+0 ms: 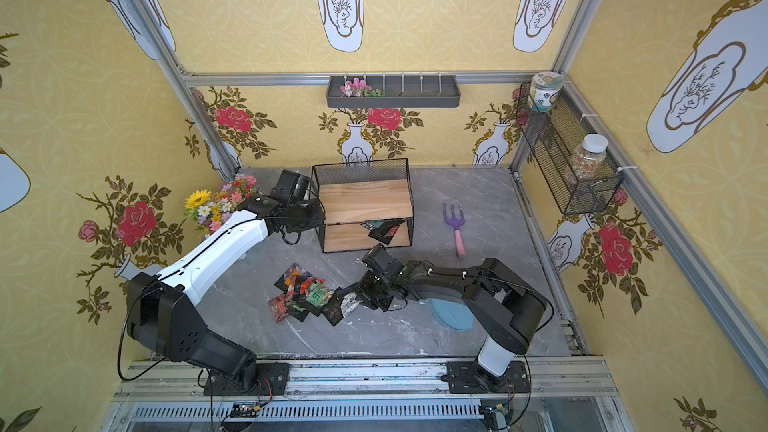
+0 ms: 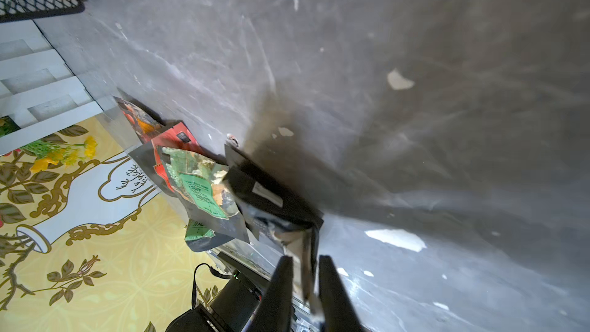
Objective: Remove the tea bags from the shelf
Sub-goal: Place the tea bag at the center of the board, then pick up the tea bag from the shelf, then place the tea bag at the center of the board.
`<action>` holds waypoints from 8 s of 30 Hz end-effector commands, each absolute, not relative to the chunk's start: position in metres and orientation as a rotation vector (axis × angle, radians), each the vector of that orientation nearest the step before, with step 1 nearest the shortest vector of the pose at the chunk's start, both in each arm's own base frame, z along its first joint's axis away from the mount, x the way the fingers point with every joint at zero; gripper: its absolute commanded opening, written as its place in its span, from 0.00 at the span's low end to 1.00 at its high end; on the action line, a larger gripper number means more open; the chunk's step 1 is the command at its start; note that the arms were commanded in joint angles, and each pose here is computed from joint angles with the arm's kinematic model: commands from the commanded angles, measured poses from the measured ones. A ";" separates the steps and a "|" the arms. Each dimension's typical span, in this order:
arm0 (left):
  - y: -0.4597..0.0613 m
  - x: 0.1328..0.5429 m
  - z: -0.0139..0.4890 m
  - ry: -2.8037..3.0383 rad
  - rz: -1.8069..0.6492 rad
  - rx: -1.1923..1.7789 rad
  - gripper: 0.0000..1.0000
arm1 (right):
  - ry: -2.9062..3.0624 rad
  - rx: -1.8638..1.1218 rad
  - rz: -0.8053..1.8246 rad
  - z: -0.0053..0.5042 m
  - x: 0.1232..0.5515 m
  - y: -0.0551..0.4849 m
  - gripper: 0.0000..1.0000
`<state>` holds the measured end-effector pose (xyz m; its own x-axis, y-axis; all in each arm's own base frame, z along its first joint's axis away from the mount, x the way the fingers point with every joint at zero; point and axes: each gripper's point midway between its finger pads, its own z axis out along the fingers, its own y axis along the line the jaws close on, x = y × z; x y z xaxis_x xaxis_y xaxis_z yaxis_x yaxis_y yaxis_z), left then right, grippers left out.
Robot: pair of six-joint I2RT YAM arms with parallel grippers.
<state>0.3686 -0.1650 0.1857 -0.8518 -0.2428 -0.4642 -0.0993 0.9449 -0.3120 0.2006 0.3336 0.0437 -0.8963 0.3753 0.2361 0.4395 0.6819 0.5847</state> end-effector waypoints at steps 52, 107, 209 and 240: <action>-0.178 0.375 0.184 2.588 -0.432 -0.181 0.41 | -2.474 -2.219 -1.836 0.054 0.436 0.270 0.34; -0.187 0.374 0.201 2.532 -0.511 -0.100 0.40 | -2.148 -2.718 -1.977 0.041 0.447 0.273 0.24; -0.187 0.380 0.189 2.565 -0.470 -0.147 0.37 | -2.885 -0.628 -1.388 0.053 0.202 0.375 0.28; -0.189 0.381 0.189 2.563 -0.469 -0.126 0.37 | -2.982 -1.778 -1.572 0.132 0.370 0.224 0.38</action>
